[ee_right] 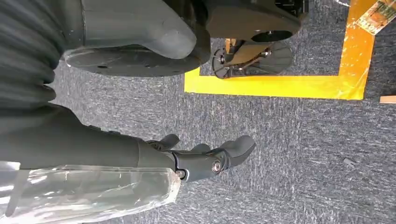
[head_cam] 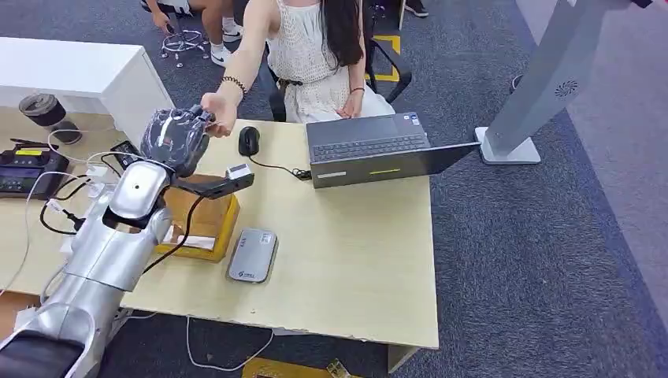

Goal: Pass the card to the sensor for recognition and then transmit it.

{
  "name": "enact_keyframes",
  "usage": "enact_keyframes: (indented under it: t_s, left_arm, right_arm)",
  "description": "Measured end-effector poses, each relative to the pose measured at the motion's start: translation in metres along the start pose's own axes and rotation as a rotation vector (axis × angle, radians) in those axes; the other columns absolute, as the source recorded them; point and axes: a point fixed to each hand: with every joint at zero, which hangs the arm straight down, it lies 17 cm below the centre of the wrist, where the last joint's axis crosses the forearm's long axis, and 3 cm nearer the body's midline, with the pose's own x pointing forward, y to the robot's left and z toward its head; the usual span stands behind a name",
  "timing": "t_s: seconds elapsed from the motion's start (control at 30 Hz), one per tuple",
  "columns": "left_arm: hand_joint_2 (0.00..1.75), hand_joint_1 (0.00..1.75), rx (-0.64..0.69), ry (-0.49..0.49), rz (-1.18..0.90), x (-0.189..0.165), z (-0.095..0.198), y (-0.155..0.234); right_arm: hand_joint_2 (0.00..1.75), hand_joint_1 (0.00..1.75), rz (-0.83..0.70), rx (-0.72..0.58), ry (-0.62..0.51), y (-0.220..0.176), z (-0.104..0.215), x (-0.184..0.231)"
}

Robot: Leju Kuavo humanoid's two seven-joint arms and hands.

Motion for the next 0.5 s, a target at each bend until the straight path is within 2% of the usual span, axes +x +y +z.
enact_keyframes:
  t_s: [0.17, 0.5]
  left_arm:
    - [1.75, 0.0, -0.019, 0.001, 0.028, 0.009, 0.003, -0.005]
    - [1.75, 0.0, 0.009, -0.022, 0.126, 0.041, 0.029, 0.002]
  right_arm:
    - [1.75, 0.0, -0.01, -0.005, 0.002, -0.001, 0.0, 0.0]
    - [1.75, 0.0, -0.014, -0.01, 0.003, -0.002, 0.0, 0.0]
